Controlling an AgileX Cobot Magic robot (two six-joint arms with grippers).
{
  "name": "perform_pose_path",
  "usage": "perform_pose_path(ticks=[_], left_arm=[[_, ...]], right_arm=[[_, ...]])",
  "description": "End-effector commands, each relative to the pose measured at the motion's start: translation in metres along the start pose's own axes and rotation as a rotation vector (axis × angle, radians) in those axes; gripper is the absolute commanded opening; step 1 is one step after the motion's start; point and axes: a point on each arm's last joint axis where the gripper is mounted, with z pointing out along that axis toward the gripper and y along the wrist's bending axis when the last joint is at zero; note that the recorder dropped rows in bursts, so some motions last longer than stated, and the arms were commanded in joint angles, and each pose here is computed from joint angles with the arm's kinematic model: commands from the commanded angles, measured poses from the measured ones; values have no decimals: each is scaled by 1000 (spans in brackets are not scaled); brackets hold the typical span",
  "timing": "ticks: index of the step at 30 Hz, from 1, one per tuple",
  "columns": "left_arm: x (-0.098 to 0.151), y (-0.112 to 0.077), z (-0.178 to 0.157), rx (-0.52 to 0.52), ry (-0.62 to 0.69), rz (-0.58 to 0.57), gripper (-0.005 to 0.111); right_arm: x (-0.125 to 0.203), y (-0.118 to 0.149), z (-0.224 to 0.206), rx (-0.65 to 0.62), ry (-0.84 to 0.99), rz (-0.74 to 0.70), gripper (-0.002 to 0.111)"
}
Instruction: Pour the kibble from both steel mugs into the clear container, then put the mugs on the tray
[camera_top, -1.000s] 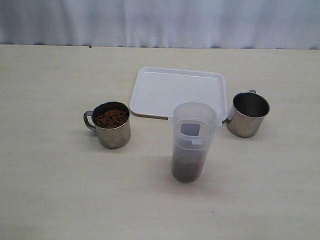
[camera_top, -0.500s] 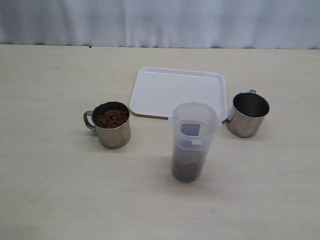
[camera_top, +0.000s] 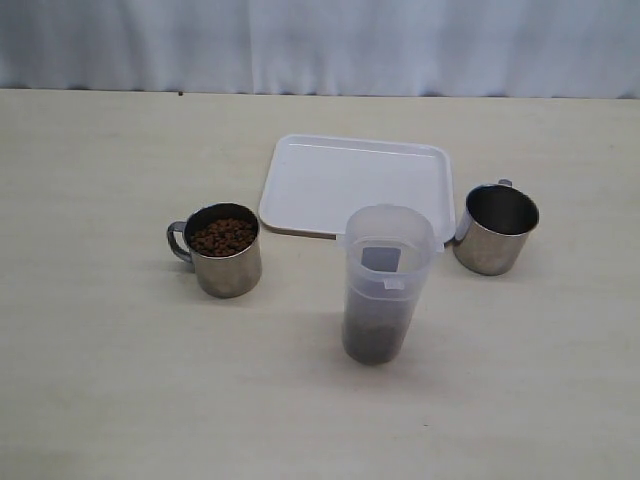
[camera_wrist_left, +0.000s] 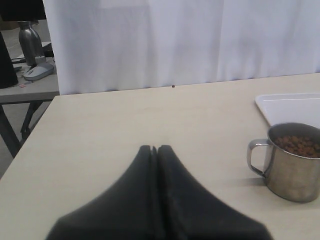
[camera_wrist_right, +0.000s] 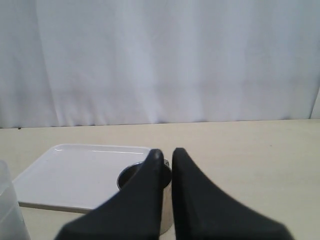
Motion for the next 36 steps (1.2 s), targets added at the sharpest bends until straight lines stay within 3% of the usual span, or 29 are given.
perform_pose_path(ticks=[1,2,3,6,11,18,21,36], left_arm=[[-1,0,0,-3,-14,2,0],[-1,0,0,-3,-14,2,0],[-1,0,0,-3,-14,2,0],[-1,0,0,-3,-14,2,0],[-1,0,0,-3,-14,2,0],[-1,0,0,-3,-14,2,0],[-1,0,0,-3,-14,2,0],[-1,0,0,-3,-14,2,0]], right_arm=[[2,-1,0,10,7,98,5],[3,-1,0,13,20,233,5],[5,-2,0,26,36,264,5],[10,-3,-2,46,96,152,5],[13,2,-8,-27,102,-56,5],[13,-3,-8,84,93,27,5],[13,-6,-9,134,92,0,5],[13,-5,-9,123,88,67,5]])
